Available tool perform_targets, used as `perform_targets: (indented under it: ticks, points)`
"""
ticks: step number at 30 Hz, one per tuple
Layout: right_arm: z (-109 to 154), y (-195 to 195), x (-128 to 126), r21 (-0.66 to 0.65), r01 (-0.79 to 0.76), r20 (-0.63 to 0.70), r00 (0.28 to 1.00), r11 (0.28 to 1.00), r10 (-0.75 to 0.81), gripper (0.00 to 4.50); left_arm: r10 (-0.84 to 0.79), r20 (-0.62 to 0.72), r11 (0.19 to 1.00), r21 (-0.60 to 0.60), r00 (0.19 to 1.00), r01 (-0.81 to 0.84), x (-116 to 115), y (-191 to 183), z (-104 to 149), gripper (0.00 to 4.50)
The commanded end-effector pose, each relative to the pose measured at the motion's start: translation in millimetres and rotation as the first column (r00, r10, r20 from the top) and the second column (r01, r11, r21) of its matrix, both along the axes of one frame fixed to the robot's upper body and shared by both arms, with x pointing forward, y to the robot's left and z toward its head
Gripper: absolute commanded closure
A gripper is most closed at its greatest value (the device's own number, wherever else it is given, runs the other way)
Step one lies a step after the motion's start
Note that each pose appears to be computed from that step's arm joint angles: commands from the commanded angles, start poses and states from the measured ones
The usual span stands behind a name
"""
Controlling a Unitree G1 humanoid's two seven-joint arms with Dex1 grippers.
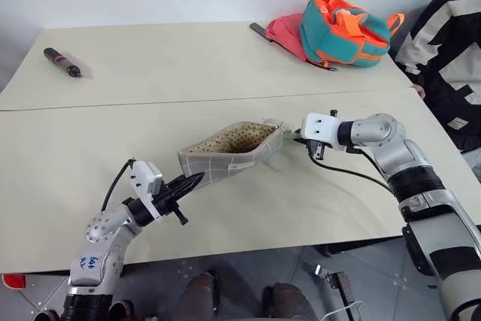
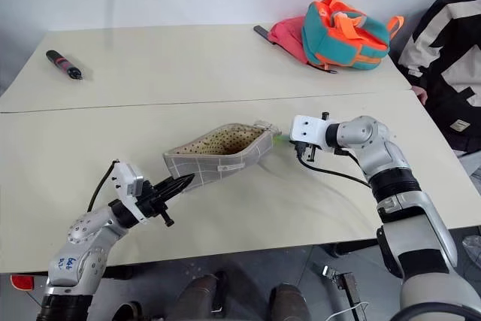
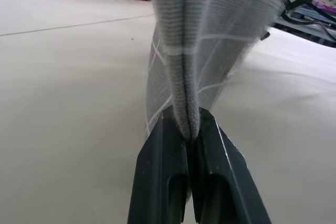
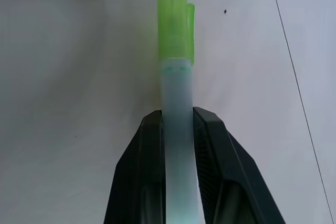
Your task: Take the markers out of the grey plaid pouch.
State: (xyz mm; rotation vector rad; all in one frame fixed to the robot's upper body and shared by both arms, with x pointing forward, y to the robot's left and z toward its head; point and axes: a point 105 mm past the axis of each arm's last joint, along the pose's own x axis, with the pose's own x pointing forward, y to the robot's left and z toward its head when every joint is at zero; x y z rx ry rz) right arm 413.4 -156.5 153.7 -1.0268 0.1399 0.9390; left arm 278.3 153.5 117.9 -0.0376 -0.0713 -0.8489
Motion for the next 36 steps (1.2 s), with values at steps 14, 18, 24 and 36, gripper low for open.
perform_targets:
  ticks: [14, 18, 24, 36]
  points:
    - [152.3, 43.0, -35.1, 0.434, -0.305, 0.132, 0.952, 0.848, 0.275, 2.11, -0.047, 0.002, 0.999, -0.026, 0.999, 0.047, -4.8, -6.2, 4.7, 4.5]
    - [133.4, 78.2, -69.2, 0.389, -0.44, 0.045, 0.887, 0.809, 0.46, 2.11, -0.051, 0.002, 0.998, -0.03, 0.999, 0.051, -3.2, -7.3, 5.8, 4.5]
    - [92.0, 103.7, -89.2, 0.278, -0.529, -0.045, 0.826, 0.801, 0.561, 2.11, -0.062, -0.005, 0.998, -0.026, 0.998, 0.062, -1.8, -8.4, 4.7, 4.5]
    - [72.9, 108.9, -77.2, 0.242, -0.489, -0.056, 0.855, 0.838, 0.515, 3.32, -0.059, -0.003, 0.998, -0.032, 0.998, 0.059, -5.4, -12.4, 5.0, 4.5]
